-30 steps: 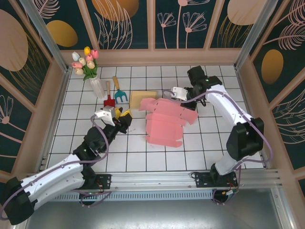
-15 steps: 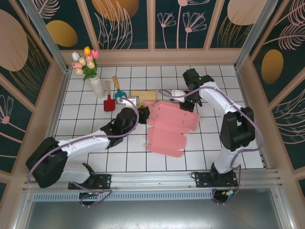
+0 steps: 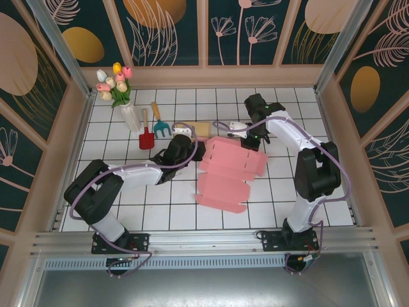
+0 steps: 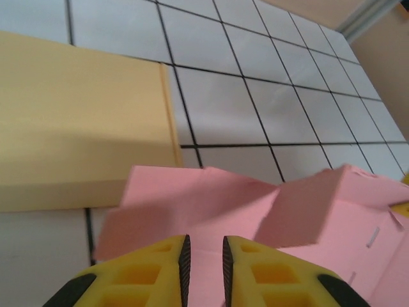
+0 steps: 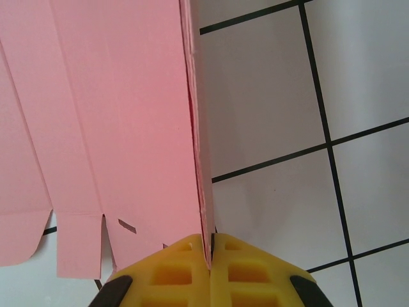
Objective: Fold the paper box
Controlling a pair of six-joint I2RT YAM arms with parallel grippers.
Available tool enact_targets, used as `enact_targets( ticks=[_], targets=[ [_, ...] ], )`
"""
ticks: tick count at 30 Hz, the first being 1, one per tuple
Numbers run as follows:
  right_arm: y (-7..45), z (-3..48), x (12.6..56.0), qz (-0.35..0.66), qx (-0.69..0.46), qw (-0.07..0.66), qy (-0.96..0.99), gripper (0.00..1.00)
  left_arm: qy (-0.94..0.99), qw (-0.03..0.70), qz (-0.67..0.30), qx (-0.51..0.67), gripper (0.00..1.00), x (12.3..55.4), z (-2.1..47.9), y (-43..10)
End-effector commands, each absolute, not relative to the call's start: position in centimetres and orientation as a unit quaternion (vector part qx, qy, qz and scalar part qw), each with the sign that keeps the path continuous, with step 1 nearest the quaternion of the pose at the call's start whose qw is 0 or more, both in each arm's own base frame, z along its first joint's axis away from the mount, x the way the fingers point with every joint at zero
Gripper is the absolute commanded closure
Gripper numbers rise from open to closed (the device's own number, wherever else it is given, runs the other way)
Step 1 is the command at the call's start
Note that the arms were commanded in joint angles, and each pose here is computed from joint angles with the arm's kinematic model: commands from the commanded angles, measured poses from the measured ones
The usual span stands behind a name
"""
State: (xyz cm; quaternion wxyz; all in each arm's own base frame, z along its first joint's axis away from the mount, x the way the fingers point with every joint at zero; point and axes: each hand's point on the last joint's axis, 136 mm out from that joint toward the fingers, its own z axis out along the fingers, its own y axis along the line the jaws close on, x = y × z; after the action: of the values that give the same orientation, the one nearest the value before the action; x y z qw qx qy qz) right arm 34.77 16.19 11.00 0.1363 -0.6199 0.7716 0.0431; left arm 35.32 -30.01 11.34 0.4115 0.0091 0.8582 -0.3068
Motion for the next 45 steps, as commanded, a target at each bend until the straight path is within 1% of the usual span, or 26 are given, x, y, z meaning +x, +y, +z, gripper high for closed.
enact_targets(
  ticks=[1, 8, 9, 11, 13, 15, 16, 17, 20, 28, 31, 37, 45],
  targets=[
    [16.6, 11.0, 34.7, 0.047, -0.626, 0.140, 0.766, 1.00, 0.832, 0.415, -0.365, 0.036, 0.78, 35.7, 13.9, -32.8],
    [17.0, 10.4, 34.9, 0.054, -0.616, 0.139, 0.773, 1.00, 0.822, 0.406, -0.396, 0.058, 0.79, 35.4, 15.1, -34.9],
    [17.0, 10.3, 34.9, 0.055, -0.615, 0.139, 0.774, 1.00, 0.829, 0.395, -0.391, 0.058, 0.79, 35.5, 13.7, -35.1],
    [17.1, 10.2, 35.0, 0.055, -0.611, 0.140, 0.777, 1.00, 0.830, 0.393, -0.390, 0.059, 0.78, 35.4, 13.5, -35.1],
    [17.0, 9.9, 35.0, 0.055, -0.611, 0.140, 0.777, 1.00, 0.834, 0.397, -0.380, 0.057, 0.76, 35.4, 13.2, -34.6],
    [16.9, 9.8, 35.1, 0.049, -0.611, 0.143, 0.777, 1.00, 0.839, 0.400, -0.365, 0.054, 0.69, 35.3, 12.7, -33.9],
    [16.8, 9.7, 35.2, 0.045, -0.610, 0.147, 0.777, 1.00, 0.847, 0.396, -0.351, 0.050, 0.68, 35.1, 11.8, -33.3],
    [16.8, 9.7, 35.1, 0.043, -0.611, 0.149, 0.776, 1.00, 0.849, 0.400, -0.343, 0.043, 0.68, 34.9, 12.2, -32.6],
    [16.6, 9.5, 35.1, 0.037, -0.614, 0.157, 0.773, 1.00, 0.864, 0.394, -0.312, 0.031, 0.68, 34.1, 10.8, -30.8],
    [16.3, 9.7, 34.9, 0.025, -0.611, 0.163, 0.774, 1.00, 0.881, 0.395, -0.261, 0.001, 0.74, 32.1, 8.9, -26.5],
    [16.2, 10.1, 34.9, 0.019, -0.613, 0.174, 0.771, 1.00, 0.886, 0.391, -0.249, -0.001, 0.75, 31.4, 8.2, -25.6],
    [16.3, 11.0, 35.3, 0.013, -0.604, 0.194, 0.773, 1.00, 0.888, 0.368, -0.276, 0.016, 0.79, 30.4, 7.3, -26.7],
    [16.2, 11.8, 35.2, 0.006, -0.600, 0.215, 0.770, 1.00, 0.875, 0.342, -0.338, 0.046, 0.83, 29.8, 8.3, -31.1]
  ],
)
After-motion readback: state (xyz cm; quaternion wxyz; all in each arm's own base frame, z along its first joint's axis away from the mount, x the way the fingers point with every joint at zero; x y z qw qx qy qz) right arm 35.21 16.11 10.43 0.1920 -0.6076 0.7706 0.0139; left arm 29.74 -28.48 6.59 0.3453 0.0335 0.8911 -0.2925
